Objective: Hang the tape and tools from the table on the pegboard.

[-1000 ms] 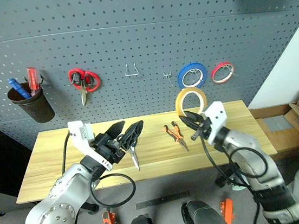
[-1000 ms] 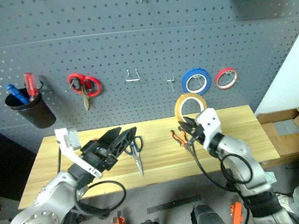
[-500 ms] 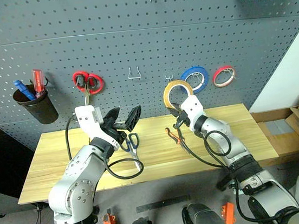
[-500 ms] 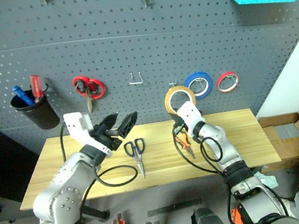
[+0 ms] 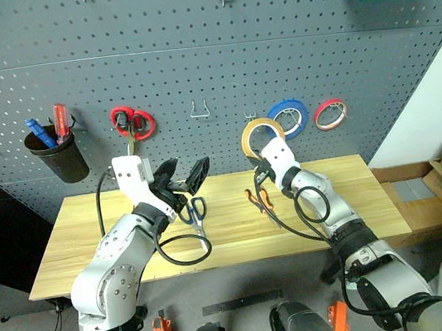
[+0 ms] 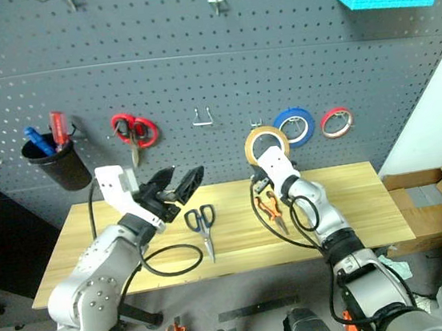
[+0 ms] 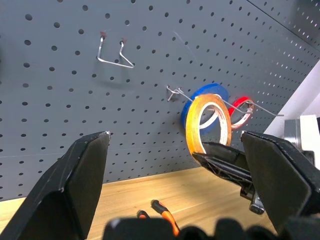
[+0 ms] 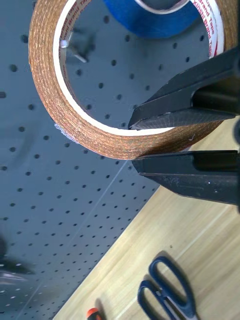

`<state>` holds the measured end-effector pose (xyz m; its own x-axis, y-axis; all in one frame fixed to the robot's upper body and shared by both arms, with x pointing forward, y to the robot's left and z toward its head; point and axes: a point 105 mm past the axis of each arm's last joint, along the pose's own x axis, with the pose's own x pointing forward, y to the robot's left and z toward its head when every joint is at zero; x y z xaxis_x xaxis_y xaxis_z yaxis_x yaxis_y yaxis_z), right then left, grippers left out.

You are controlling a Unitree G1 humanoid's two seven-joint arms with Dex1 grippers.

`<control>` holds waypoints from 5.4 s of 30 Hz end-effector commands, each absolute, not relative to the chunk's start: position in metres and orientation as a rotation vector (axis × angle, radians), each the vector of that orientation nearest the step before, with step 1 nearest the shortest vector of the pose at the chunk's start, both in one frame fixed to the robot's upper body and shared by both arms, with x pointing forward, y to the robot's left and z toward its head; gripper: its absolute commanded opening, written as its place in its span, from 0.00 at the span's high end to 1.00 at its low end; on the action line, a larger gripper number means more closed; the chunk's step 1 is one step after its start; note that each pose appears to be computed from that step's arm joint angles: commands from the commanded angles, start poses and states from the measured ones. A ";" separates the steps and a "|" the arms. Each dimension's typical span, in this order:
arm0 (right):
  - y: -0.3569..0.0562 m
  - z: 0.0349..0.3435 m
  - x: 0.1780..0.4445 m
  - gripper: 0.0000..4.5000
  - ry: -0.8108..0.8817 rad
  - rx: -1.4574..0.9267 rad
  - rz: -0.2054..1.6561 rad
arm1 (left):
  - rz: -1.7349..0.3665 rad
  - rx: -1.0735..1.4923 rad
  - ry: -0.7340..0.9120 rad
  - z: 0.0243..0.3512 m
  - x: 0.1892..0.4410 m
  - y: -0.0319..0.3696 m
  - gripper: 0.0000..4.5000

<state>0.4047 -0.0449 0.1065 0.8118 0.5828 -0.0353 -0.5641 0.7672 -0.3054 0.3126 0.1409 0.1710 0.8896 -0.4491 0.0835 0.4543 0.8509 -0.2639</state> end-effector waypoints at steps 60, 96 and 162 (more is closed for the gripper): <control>-0.069 0.041 0.382 0.01 0.616 -0.150 0.467 | -0.363 -0.509 0.250 0.096 0.249 0.119 0.00; -0.075 0.011 0.401 0.01 0.727 -0.124 0.365 | -0.537 -0.319 0.364 0.095 0.264 0.107 0.00; 0.034 0.310 0.440 0.62 -0.469 0.109 0.612 | -0.210 0.065 -0.313 0.234 0.348 0.158 0.00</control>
